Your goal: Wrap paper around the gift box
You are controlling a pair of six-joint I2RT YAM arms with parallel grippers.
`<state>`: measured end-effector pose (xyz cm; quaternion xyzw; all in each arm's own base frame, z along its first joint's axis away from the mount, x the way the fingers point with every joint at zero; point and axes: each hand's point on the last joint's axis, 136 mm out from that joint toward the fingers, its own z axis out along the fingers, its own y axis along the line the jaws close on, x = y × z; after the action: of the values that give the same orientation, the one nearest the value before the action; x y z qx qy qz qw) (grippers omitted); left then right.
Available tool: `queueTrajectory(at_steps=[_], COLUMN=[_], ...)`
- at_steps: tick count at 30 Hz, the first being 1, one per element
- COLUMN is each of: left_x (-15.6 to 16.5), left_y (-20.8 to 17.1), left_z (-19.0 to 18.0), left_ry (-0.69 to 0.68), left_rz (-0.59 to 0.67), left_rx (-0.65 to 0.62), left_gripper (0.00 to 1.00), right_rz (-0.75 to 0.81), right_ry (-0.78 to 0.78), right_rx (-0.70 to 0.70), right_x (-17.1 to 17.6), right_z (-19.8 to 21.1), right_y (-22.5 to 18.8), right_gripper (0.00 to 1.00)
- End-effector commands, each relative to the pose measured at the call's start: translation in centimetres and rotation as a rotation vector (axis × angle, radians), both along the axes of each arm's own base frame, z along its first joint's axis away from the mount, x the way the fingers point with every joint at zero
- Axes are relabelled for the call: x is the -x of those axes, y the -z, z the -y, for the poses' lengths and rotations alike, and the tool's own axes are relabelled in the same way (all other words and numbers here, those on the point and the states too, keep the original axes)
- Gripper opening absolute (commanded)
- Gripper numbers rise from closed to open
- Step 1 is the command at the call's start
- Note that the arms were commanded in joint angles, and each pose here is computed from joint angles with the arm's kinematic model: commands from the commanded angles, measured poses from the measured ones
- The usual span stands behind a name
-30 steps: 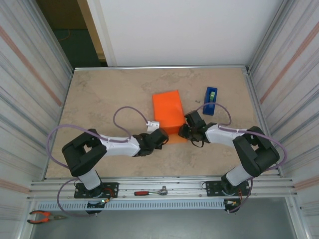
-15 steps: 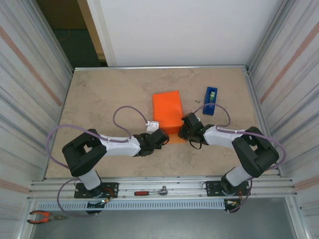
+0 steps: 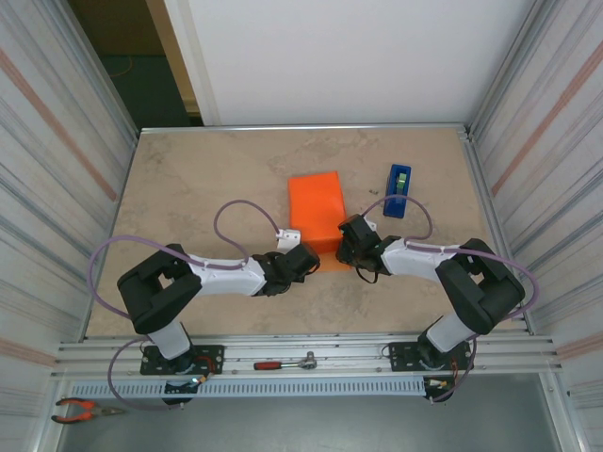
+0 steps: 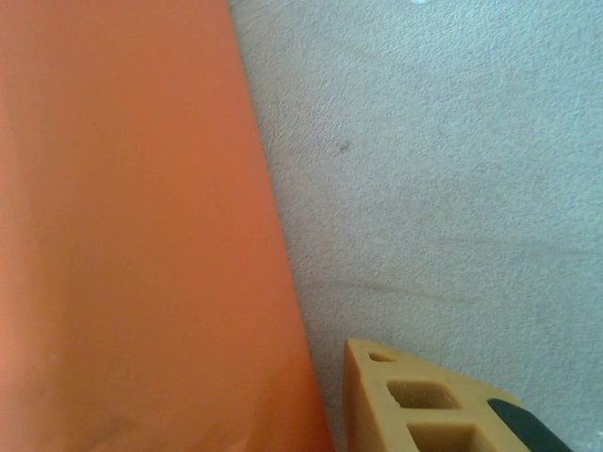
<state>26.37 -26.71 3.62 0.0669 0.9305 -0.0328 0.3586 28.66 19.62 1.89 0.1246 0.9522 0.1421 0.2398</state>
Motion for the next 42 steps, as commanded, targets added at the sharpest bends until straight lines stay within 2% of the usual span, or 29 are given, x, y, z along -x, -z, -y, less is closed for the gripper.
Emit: queueTrajectory(at_steps=[1, 2, 3, 4, 9, 10, 14, 17, 20, 25, 42], left_x=[0.2, 0.2, 0.2, 0.3, 0.5, 0.7, 1.0, 1.3, 1.3, 0.3, -2.5], left_y=[-0.1, -0.2, -0.2, -0.2, -0.5, -0.7, -2.4, -3.6, -4.6, -4.3, -2.2], left_z=[-0.6, -0.6, -0.5, -0.4, -0.6, -0.7, -1.2, -1.7, -2.0, -2.2, 1.1], left_ry=[-0.013, -0.017, -0.015, -0.002, 0.008, 0.009, 0.016, 0.023, 0.022, -0.006, 0.020], left_rz=[0.014, 0.013, 0.012, 0.008, 0.018, 0.019, 0.047, 0.064, 0.085, 0.080, 0.104], left_rx=[-0.018, -0.014, -0.012, -0.009, -0.004, -0.002, 0.025, 0.050, 0.073, 0.109, 0.037], left_gripper=[0.03, 0.11, 0.09, 0.00, 0.00, 0.02, 0.25, 0.29, 0.37, 0.46, 0.49], right_rz=[-0.110, -0.109, -0.110, -0.109, -0.110, -0.110, -0.109, -0.112, -0.113, -0.116, -0.118], right_ry=[-0.072, -0.072, -0.073, -0.074, -0.076, -0.075, -0.074, -0.075, -0.076, -0.087, -0.109], right_rx=[-0.074, -0.074, -0.073, -0.074, -0.073, -0.072, -0.072, -0.072, -0.071, -0.065, -0.050], right_x=[2.3, 2.3, 2.4, 2.3, 2.4, 2.5, 2.5, 2.5, 2.5, 3.0, 4.0], right_z=[-2.8, -2.8, -2.8, -2.9, -2.8, -2.8, -2.8, -2.8, -2.8, -2.9, -2.9], right_y=[2.0, 2.0, 2.0, 2.0, 2.0, 2.0, 2.0, 2.1, 2.2, 2.1, 1.3], right_gripper=[0.28, 0.28, 0.28, 0.28, 0.28, 0.28, 0.28, 0.27, 0.27, 0.27, 0.27])
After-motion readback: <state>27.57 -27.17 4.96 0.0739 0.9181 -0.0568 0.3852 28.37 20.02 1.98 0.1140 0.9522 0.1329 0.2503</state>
